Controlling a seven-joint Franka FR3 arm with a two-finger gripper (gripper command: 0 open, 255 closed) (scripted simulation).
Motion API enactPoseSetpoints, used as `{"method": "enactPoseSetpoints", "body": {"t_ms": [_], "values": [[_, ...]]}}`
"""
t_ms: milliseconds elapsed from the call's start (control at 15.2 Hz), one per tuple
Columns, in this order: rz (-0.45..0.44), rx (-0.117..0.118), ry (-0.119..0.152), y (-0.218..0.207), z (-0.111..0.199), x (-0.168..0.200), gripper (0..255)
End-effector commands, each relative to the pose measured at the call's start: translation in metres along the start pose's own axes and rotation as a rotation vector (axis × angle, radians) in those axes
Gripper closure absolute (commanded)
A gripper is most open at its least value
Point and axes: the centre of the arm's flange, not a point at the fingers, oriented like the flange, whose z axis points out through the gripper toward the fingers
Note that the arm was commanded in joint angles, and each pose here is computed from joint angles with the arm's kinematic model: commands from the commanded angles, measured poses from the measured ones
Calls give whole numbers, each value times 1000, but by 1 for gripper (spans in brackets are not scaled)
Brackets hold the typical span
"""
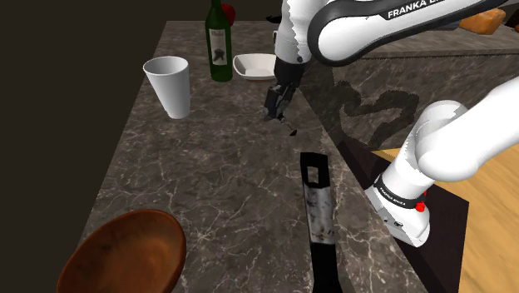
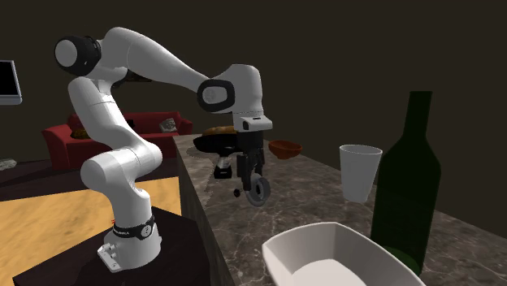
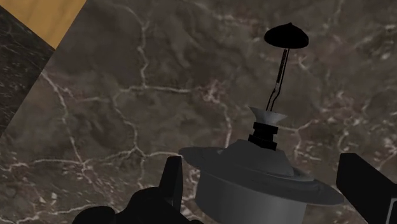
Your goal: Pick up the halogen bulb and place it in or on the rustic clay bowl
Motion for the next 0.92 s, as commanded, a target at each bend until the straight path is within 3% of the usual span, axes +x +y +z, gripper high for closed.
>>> {"method": "enactPoseSetpoints", "body": {"t_ms": [0,132,198,858], "values": [[-4,1,-10,-3,4,-2,0],[-4,1,-10,-3,4,-2,0],[-5,1,-10,-3,4,0,255],[-5,1,-10,-2,-2,-1,255]]}}
